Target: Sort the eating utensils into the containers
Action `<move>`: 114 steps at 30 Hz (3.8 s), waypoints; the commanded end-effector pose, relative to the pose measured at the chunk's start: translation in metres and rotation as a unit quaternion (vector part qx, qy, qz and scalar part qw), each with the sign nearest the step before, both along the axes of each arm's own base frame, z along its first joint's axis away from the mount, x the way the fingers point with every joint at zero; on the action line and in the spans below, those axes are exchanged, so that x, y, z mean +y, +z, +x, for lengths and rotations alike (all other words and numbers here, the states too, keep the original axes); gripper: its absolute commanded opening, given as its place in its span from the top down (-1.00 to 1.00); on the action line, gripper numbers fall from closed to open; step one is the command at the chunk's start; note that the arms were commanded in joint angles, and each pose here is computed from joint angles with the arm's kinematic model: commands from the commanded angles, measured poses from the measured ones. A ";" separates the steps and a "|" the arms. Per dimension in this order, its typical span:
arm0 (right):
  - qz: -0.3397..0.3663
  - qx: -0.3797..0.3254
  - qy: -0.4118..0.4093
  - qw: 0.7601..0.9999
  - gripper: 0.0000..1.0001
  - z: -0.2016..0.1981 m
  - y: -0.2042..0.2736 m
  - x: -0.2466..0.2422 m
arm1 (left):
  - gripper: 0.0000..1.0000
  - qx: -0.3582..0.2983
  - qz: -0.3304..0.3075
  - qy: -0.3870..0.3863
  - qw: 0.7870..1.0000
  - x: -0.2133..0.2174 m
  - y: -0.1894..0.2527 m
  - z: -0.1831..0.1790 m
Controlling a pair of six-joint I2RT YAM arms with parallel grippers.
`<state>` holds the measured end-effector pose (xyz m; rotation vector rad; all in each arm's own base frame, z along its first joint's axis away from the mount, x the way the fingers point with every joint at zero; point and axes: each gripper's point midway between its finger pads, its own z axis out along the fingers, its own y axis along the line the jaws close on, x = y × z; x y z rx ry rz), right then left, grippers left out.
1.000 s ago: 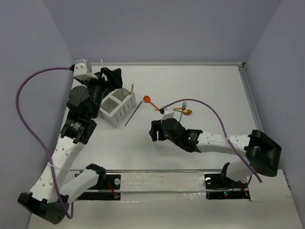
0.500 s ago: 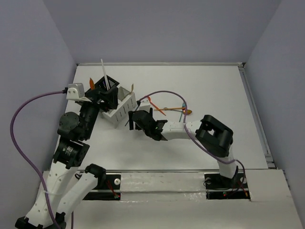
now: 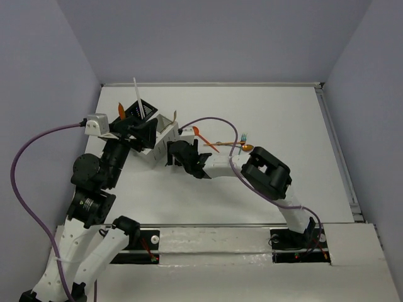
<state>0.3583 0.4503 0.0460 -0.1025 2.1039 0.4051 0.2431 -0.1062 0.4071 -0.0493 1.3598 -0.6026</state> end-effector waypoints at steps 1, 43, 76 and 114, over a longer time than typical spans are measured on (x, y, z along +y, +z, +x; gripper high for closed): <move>0.020 -0.016 -0.020 0.999 -0.61 0.013 0.011 0.012 | -0.98 -0.025 -0.010 -0.016 1.000 -0.005 0.012 -0.004; -0.189 0.031 -0.022 0.981 -0.27 -0.002 -0.072 -0.048 | -0.98 -0.036 -0.016 -0.020 0.999 -0.004 0.017 -0.011; -0.210 0.099 -0.003 0.973 0.86 -0.084 -0.076 -0.145 | -0.98 -0.012 -0.010 -0.046 0.999 -0.019 0.004 -0.001; 0.117 -0.141 0.140 0.973 0.86 -0.124 0.176 -0.135 | -0.82 0.293 -0.027 -0.228 0.928 -0.119 -0.173 0.042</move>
